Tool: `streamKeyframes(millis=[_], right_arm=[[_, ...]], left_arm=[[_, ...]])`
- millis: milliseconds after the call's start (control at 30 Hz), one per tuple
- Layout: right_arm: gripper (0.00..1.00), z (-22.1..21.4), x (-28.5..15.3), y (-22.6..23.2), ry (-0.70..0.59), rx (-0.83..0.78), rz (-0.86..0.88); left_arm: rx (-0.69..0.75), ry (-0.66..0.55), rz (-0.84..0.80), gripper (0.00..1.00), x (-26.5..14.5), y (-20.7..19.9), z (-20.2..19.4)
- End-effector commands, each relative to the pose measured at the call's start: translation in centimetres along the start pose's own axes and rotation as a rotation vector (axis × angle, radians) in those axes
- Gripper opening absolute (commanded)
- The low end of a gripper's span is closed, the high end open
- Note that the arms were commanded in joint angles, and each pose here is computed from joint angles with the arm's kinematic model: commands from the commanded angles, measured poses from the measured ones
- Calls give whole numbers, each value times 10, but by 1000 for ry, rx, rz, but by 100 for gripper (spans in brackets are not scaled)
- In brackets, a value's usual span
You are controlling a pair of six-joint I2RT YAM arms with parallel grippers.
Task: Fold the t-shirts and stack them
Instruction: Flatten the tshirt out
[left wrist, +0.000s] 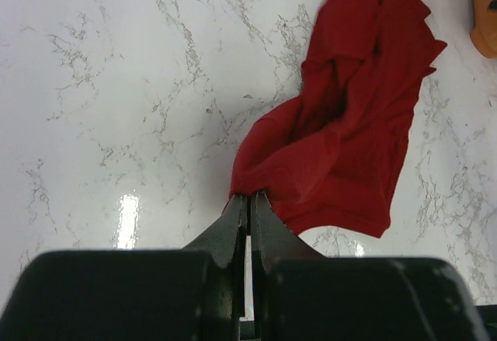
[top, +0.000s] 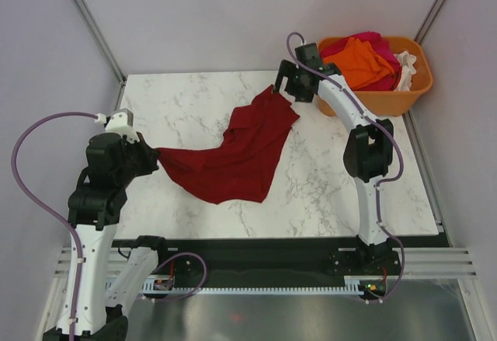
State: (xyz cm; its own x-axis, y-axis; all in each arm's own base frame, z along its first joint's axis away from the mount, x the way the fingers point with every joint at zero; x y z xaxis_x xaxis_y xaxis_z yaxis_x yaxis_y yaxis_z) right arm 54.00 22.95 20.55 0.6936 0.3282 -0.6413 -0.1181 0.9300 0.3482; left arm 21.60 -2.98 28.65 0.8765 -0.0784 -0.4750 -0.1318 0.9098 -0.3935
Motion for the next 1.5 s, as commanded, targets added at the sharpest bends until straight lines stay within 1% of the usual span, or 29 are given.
streamKeyframes(millis=[0, 133, 233, 300, 433, 500, 533, 567, 667, 700, 733, 767, 833, 867, 1100, 1300, 1400, 1433, 1467], right_arm=[[98, -21, -27, -28, 40, 6, -127], [98, -28, -40, -33, 28, -38, -132], [98, -46, -29, -37, 68, -61, -115], [98, -62, -18, -46, 112, -63, -133], [96, -77, -1, -55, 130, -62, -145], [93, -73, 13, -54, 110, -81, -131], [92, -57, 15, -48, 74, -90, -117], [89, -61, 27, -52, 87, -105, -122], [83, -47, 46, -43, 63, -128, -82], [83, -44, 50, -42, 57, -132, -72], [83, -31, 52, -35, 28, -137, -51], [81, -40, 66, -36, 51, -136, -42], [78, -30, 72, -26, 26, -136, -8], [78, -37, 84, -28, 40, -141, -9], [76, -45, 116, -3, -13, -288, -78], [73, -67, 138, -12, -2, -342, -171], [72, -69, 144, -17, -7, -353, -197], [69, -71, 146, -19, -6, -356, -206], [68, -69, 146, -22, -13, -359, -223]], left_arm=[[30, -46, -56, 2, -7, -11, 15], [27, -33, -47, 2, -3, -9, 11], [18, -21, -43, 2, 0, -9, 9], [19, -15, -45, 2, 2, -9, 7], [19, -15, -35, 2, 4, -6, 5], [24, -15, -20, 2, 5, -2, 3], [24, -12, -16, 2, 6, -1, 1], [26, -17, -14, 2, 6, 0, 1], [27, -21, -14, 2, 9, 3, -4], [28, -25, -14, 2, 9, 4, -6], [26, -19, -9, 2, 12, 7, -11], [20, -27, -10, 2, 12, 8, -12], [9, -12, 1, 2, 16, 13, -22], [6, -16, 0, 2, 17, 13, -22], [3, -14, 5, 2, 23, 16, -27], [0, -15, 7, 2, 25, 17, -28], [0, -13, 7, 2, 26, 17, -29], [0, -13, 7, 2, 26, 17, -29], [0, -13, 7, 2, 26, 17, -29]])
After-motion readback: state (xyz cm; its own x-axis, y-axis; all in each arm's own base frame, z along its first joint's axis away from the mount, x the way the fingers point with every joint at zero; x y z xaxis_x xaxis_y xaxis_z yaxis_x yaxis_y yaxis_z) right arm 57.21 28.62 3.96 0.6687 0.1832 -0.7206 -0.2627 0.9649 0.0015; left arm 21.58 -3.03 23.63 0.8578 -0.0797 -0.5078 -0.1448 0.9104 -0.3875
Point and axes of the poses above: each gripper's point midway between its finger pads, its own x axis out along the fingers, its own y axis along the line the jaws close on, z = x × y, the point moved 1 cm from there along -x, back along the fingers, and after that the axes turned 10 degrees about -x, right-handed, at the moved point
